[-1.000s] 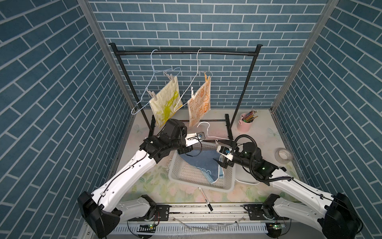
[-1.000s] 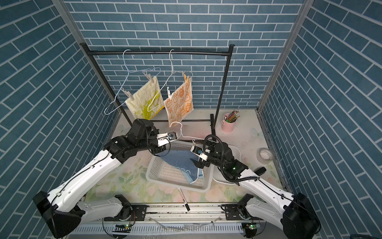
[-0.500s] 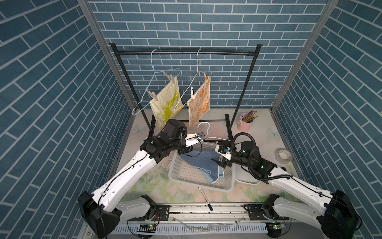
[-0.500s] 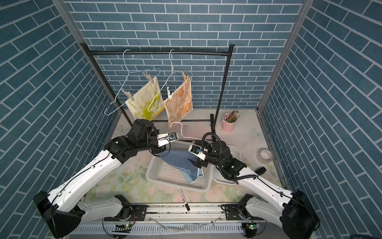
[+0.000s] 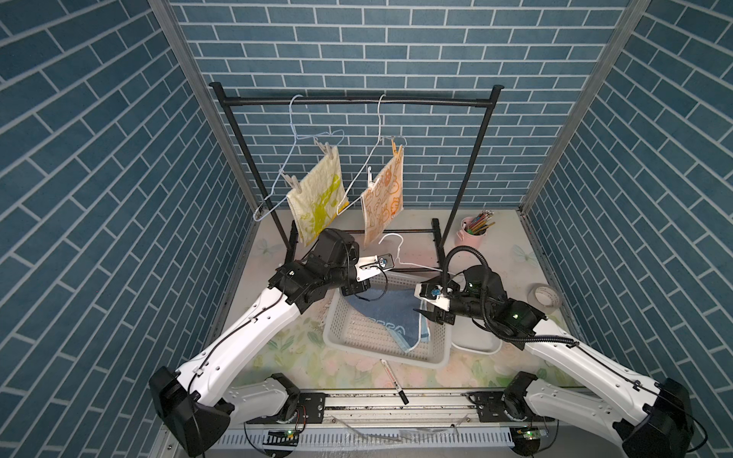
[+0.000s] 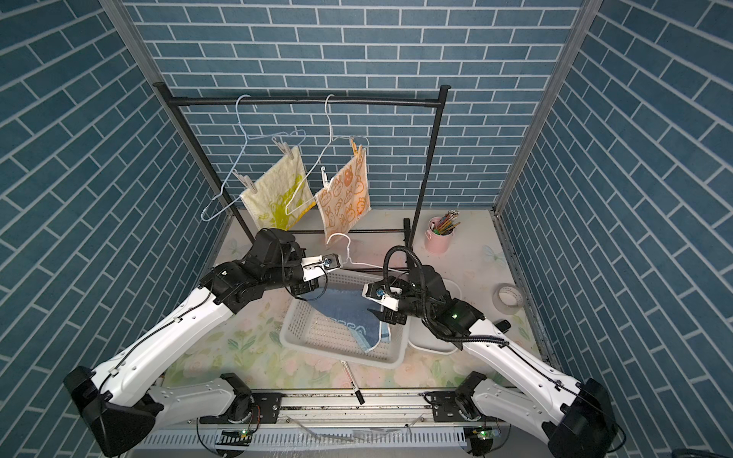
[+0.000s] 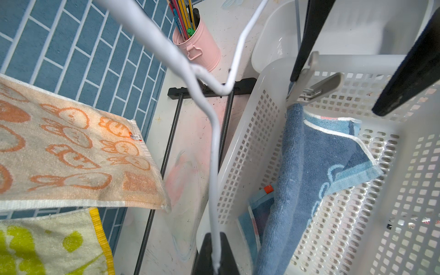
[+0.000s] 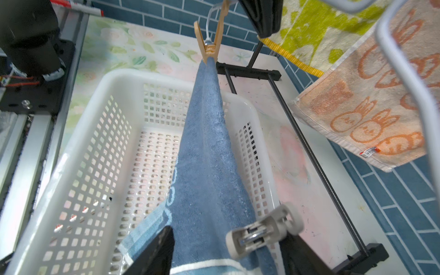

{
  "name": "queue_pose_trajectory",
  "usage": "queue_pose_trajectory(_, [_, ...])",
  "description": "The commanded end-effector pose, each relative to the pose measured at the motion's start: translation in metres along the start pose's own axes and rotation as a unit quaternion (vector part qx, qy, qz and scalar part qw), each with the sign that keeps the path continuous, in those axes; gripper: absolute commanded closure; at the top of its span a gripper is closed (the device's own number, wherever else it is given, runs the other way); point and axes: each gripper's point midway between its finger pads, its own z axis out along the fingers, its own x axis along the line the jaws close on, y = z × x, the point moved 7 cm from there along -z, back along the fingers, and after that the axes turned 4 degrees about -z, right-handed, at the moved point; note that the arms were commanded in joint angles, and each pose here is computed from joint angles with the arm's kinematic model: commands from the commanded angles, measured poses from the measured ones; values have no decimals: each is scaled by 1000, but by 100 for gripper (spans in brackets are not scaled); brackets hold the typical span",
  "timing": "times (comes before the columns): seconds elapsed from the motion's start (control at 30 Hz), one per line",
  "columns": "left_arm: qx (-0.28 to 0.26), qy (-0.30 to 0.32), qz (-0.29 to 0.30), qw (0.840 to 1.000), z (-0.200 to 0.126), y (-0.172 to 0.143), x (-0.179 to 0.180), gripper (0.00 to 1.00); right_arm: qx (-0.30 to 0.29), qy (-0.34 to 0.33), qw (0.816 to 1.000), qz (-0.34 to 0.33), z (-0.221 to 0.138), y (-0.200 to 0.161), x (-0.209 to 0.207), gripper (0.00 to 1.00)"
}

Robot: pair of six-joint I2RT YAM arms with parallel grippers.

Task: Remove the clothespins securing towels to the hanger
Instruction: Remove the clothespin from the hanger.

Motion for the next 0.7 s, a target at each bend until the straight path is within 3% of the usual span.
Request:
queue_pose_trajectory(0.0, [-10, 1, 6, 1000, -2, 3, -1, 100, 19, 8, 998, -59, 0, 0, -2, 30])
queue_pose_trajectory(0.33, [-7, -2, 5, 1000, -1, 2, -2, 100, 44, 24, 990, -129, 3, 3, -5, 40])
queue_pose_trajectory(0.67, [-5, -7, 5, 1000, 1, 1, -3, 100, 55, 33, 987, -151, 4, 7, -9, 51])
